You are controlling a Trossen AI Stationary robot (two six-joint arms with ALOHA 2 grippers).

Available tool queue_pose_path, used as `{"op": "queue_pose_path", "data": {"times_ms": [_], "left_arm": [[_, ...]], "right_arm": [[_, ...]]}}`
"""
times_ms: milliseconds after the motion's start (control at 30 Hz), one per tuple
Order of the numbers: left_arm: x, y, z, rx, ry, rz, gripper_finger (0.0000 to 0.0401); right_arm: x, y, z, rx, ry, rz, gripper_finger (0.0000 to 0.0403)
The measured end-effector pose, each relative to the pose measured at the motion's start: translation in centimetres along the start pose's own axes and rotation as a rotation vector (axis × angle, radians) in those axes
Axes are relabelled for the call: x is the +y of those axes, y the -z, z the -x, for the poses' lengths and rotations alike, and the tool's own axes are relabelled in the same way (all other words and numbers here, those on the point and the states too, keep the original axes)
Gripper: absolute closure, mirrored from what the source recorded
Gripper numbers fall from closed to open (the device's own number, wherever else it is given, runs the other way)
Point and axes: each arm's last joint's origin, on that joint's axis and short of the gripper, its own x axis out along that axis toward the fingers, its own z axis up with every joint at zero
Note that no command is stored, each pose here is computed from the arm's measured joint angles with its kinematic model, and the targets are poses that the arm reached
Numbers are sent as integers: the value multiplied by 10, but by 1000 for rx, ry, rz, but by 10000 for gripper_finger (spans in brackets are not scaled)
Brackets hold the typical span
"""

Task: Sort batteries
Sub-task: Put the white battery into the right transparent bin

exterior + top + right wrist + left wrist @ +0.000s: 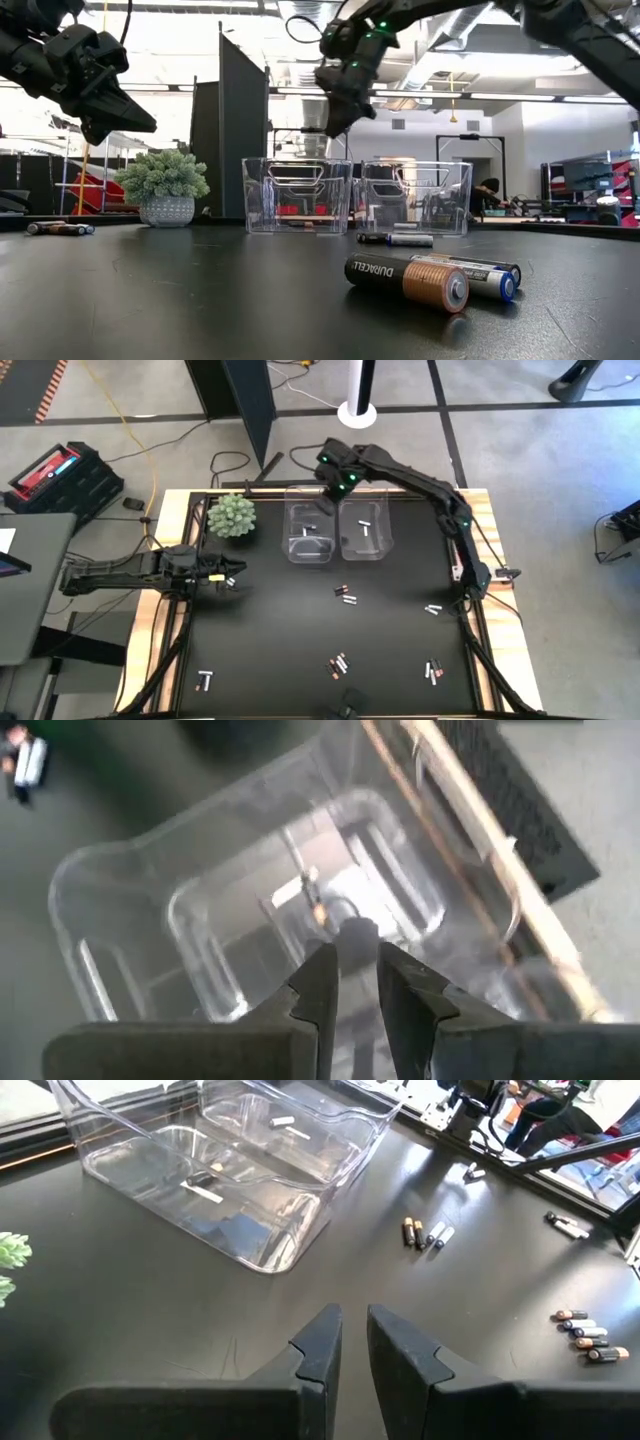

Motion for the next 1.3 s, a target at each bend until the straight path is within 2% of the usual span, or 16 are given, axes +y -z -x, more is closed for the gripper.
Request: {"op": "queue_pose_path", "data": {"times_ms": [133, 267, 500, 667, 800, 900, 1033, 1300], "left_arm": [[1, 2, 0, 25, -10, -6, 351], [2, 4, 0, 41, -18, -10, 351], [2, 4, 0, 39, -16, -14, 351], [2, 4, 0, 39, -17, -32, 351], [2, 4, 0, 39, -16, -54, 351], [2, 4, 0, 39, -16, -56, 351], [2, 4, 0, 39, -16, -57, 351], [2, 4, 0, 39, -16, -56, 351]], "right_arm": [[6, 26, 8, -36, -9, -46, 310], [13, 69, 24, -77, -23, -127, 310], [34, 155, 69, -44, -13, -274, 310], [49, 207, 105, -14, 12, -356, 310], [52, 241, 121, 96, 65, -431, 310], [52, 261, 122, 219, 121, -452, 310], [56, 278, 112, 355, 168, -415, 310], [59, 307, 77, 562, 131, -354, 310]]}}
